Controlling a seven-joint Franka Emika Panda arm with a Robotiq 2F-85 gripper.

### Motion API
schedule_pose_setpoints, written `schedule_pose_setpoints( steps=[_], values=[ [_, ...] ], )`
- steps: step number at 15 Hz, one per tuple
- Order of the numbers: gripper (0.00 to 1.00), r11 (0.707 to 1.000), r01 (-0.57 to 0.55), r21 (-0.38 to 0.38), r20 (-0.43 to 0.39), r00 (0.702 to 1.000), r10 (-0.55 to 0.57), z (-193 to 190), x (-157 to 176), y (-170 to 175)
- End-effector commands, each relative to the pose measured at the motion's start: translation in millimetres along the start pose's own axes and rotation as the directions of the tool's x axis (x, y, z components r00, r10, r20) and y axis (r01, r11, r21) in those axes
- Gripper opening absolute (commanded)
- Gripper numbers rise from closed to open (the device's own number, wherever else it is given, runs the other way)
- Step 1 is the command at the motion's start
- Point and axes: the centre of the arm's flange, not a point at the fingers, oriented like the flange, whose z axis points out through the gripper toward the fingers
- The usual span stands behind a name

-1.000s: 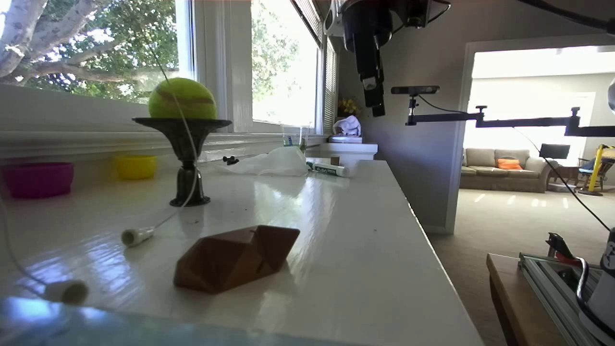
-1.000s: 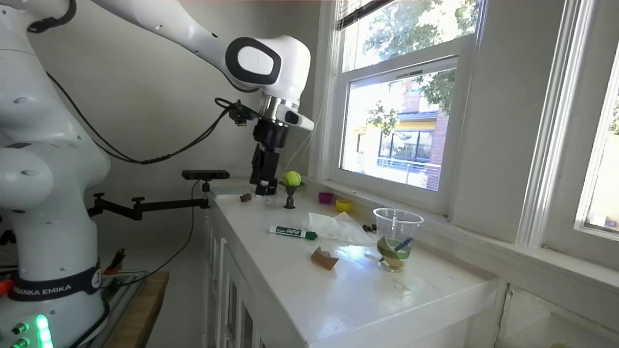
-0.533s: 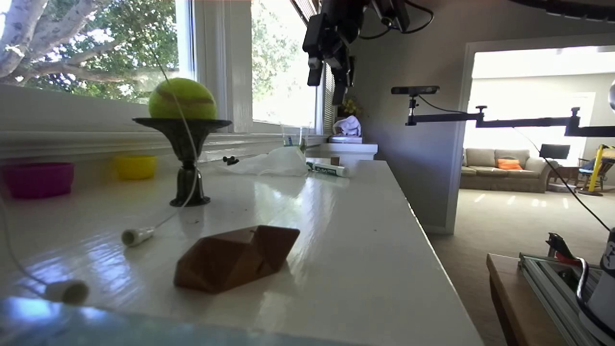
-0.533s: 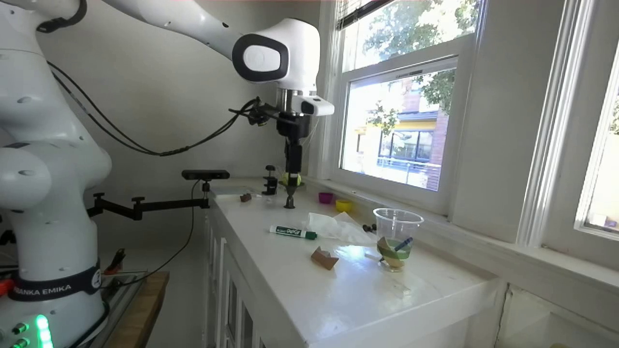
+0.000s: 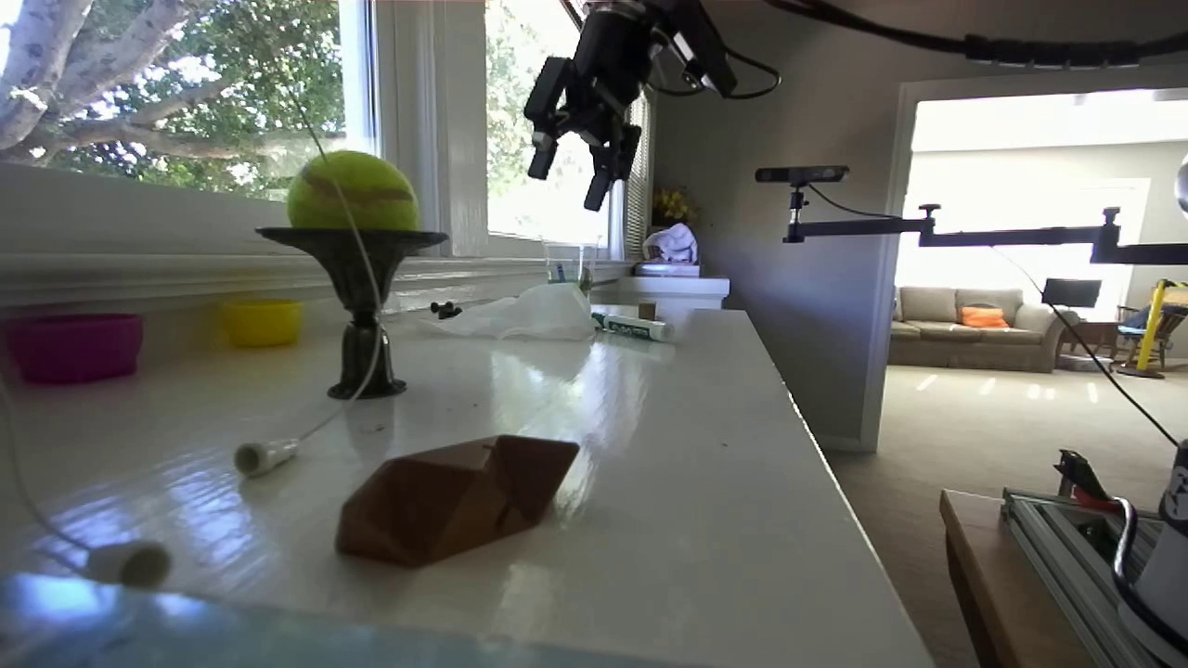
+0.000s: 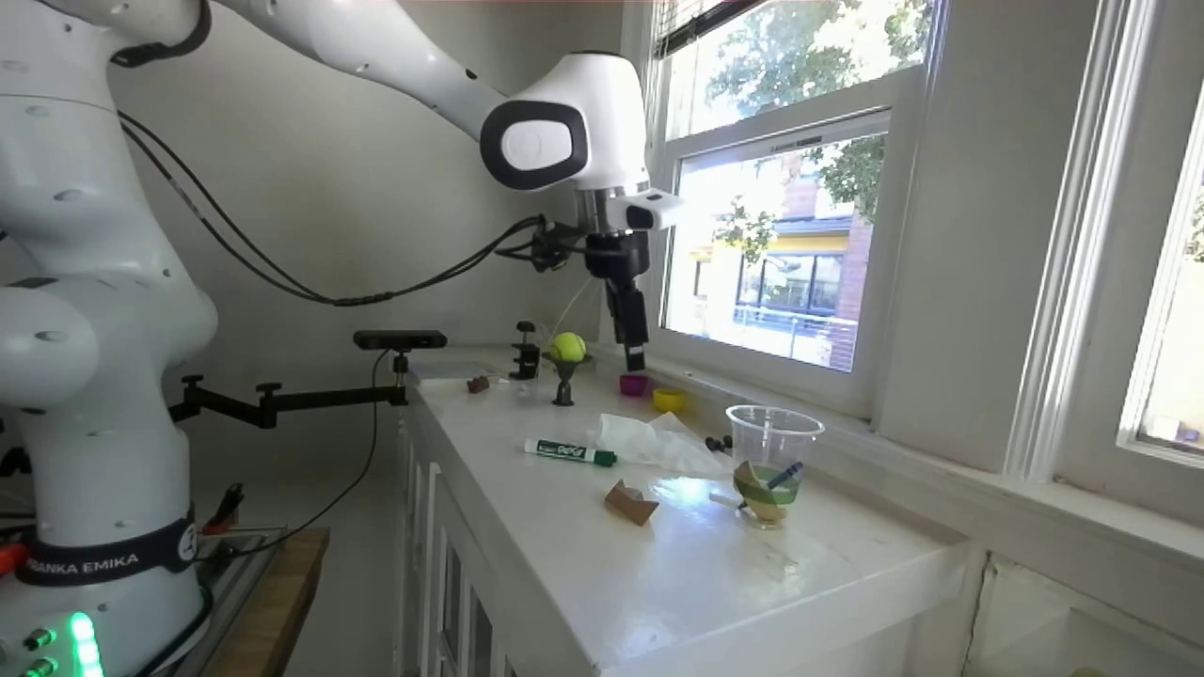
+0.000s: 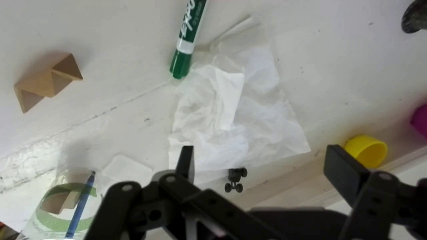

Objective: Use the tissue to wipe the table

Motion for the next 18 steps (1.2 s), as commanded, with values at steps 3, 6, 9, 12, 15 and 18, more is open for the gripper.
schedule_pose_setpoints(
  steps=[3,6,9,12,15,18],
  values=[
    [1.00,0.999,0.047,-0.026,-0.065,0.997,-0.048,33.3,22.6,0.5],
    [1.00,0.998,0.053,-0.038,-0.056,0.997,-0.056,53.7,22.1,2.6],
    [1.00,0.998,0.050,-0.036,-0.031,0.998,-0.051,69.8,19.7,6.4],
    [1.00,0.998,0.043,-0.039,-0.004,0.999,-0.043,87.0,17.4,10.2],
    [1.00,0.998,0.039,-0.046,0.016,0.999,-0.039,98.7,15.6,13.8],
    [1.00,0.998,0.036,-0.060,0.045,0.998,-0.033,115.9,12.4,17.3]
  ],
)
